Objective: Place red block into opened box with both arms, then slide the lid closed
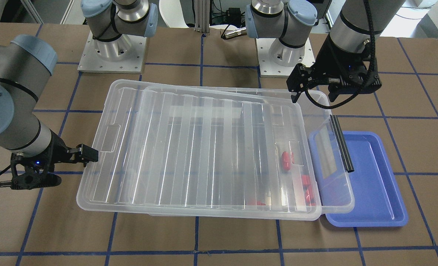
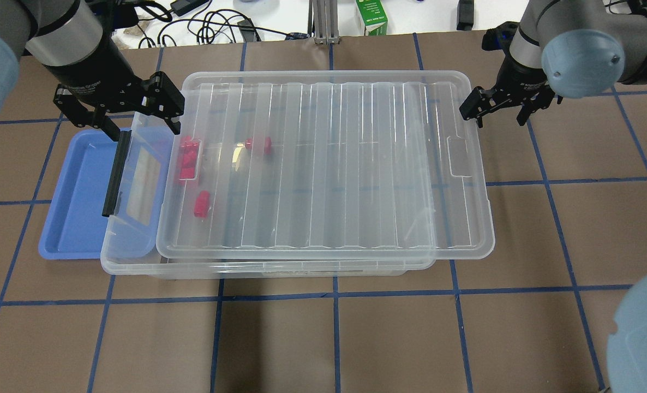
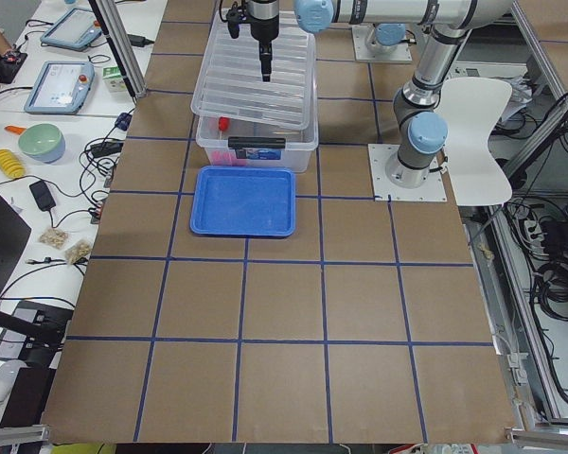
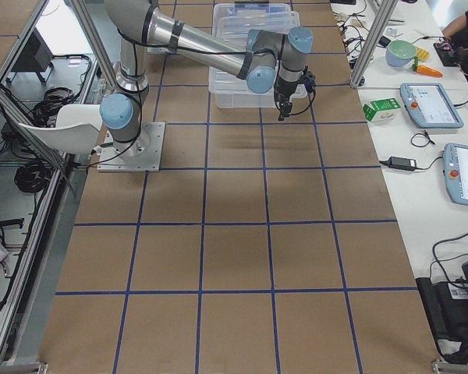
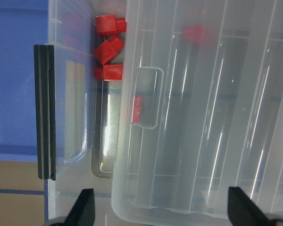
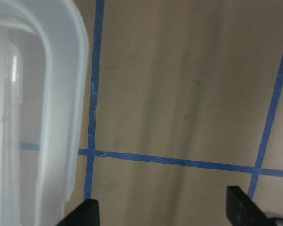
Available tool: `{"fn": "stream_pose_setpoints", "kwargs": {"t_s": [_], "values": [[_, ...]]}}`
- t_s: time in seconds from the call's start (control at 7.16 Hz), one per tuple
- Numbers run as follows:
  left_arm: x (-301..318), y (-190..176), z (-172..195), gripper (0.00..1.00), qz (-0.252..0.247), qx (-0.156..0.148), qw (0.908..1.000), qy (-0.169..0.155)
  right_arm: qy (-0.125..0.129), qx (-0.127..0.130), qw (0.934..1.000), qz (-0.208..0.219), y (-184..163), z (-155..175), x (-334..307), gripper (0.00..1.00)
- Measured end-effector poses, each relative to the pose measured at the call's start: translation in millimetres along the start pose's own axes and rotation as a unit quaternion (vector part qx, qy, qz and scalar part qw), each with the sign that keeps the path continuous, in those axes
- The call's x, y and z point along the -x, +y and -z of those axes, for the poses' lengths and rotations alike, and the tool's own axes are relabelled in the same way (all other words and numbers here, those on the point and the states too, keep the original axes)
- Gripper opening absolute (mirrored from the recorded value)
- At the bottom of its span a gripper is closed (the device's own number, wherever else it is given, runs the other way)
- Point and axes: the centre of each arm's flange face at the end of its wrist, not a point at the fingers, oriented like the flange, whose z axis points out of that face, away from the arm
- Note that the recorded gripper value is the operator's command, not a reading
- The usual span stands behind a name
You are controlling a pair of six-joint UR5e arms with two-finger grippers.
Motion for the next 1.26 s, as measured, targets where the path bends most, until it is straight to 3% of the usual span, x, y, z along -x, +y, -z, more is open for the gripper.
{"fn": "stream_pose_setpoints", "kwargs": {"t_s": [1.26], "values": [[-0.2,1.4,0.9,1.00,0.000,-0.001,1.0000,0.000,-0.011,-0.003,0.9999,0.007,-2.2,-0.6,29.0,1.00]]}}
